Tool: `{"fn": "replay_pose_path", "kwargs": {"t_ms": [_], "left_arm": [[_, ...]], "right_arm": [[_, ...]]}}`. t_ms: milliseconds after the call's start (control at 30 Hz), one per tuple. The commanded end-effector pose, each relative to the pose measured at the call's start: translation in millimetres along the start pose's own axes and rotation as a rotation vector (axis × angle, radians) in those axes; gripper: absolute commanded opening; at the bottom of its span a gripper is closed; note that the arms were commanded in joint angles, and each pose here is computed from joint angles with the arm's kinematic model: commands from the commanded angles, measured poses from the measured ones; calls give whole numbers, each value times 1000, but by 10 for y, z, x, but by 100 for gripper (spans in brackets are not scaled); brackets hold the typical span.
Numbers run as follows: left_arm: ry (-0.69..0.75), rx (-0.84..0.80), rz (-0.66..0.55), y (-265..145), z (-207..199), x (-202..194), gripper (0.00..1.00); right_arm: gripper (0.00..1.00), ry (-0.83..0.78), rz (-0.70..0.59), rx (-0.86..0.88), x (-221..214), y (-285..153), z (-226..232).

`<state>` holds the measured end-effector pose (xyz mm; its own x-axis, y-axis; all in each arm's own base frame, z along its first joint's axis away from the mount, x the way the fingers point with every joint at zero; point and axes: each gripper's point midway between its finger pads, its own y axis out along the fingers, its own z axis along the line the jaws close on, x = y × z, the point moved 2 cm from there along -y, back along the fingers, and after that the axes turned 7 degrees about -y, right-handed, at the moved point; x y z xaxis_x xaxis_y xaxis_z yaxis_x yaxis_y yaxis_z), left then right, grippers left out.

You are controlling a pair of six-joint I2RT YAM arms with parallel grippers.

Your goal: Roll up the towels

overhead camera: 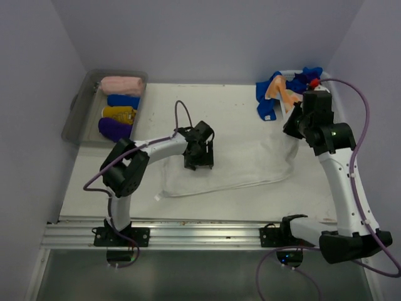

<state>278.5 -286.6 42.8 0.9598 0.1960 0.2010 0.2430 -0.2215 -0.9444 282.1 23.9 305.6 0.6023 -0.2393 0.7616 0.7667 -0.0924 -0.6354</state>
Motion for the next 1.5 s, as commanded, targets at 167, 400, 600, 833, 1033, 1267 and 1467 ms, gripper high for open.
{"fn": "replay_pose_path", "kwargs": {"t_ms": [167, 400, 600, 833, 1033, 1267, 1467], "left_arm": [[51, -76, -154, -692, 112, 433, 76], [-42, -40, -259, -867, 786, 819, 74], [-44, -41, -239, -712, 760, 870, 73], [-84, 85, -215, -563, 1055, 815, 73], [-92, 110, -195, -331, 1155, 766, 74], [-83, 201, -194, -114, 1296, 807, 73], [-86, 191, -272, -535, 1260, 899, 74]], "right_arm": [[0, -56, 29, 198, -138, -74, 692], [0, -70, 75, 230, -339, 108, 895], [0, -69, 72, 232, -342, 101, 917], [0, -64, 87, 233, -401, 115, 912], [0, -69, 94, 237, -432, 126, 933], [0, -98, 119, 260, -512, 122, 1019], [0, -145, 135, 318, -561, 72, 1207]]}}
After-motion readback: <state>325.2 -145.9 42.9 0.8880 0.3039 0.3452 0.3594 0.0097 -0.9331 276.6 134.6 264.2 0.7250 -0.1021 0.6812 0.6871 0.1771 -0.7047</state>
